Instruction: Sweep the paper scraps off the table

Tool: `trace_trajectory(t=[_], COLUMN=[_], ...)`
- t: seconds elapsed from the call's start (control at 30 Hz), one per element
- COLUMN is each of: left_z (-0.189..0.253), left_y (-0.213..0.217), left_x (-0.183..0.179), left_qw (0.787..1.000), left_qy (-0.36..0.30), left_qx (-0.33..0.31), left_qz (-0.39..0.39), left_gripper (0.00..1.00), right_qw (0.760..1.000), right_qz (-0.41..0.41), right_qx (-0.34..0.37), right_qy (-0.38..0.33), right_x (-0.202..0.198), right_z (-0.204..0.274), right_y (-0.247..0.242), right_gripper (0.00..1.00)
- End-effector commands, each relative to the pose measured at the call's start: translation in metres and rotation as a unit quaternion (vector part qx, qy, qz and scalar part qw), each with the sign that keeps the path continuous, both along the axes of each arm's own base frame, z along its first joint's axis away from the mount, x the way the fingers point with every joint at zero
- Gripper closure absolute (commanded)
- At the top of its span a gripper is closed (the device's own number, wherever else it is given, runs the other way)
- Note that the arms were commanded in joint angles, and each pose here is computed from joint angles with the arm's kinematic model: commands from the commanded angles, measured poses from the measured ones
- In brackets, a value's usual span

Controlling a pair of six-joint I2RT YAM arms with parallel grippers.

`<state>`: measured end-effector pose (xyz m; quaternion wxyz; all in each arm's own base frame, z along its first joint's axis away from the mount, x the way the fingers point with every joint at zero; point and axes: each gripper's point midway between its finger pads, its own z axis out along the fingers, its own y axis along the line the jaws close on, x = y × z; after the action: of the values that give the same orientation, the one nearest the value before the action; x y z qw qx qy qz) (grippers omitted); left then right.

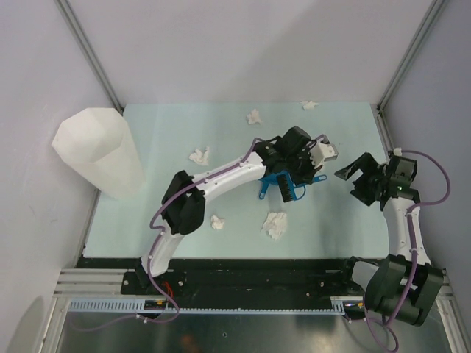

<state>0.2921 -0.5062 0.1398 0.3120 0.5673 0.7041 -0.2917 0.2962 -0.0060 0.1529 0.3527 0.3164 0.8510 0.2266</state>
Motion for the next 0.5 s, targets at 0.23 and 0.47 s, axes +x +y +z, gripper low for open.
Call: trace_trajectory(t=[0.23, 0.47], left_z=[0.032, 0.039], left_y=[-0.001, -0.007], left_x=[-0.014, -0.012], left_qw=[0.999, 0.999], left_qy=[-0.016, -0.012], left_qx=[-0.030, -0.041], left_qz=[-0.042, -0.035], left_gripper=[1.00, 1.00], right_qw=[0.978, 0.976], right_qz=[0.091, 0.096], right_qx=[0.159, 0.180], right_qy=[-0.098, -0.082], right_x=[0.019, 0.018], right_z=[0.013, 0.002], right_y=[0.055, 0.071], right_gripper=[0.17, 0.26])
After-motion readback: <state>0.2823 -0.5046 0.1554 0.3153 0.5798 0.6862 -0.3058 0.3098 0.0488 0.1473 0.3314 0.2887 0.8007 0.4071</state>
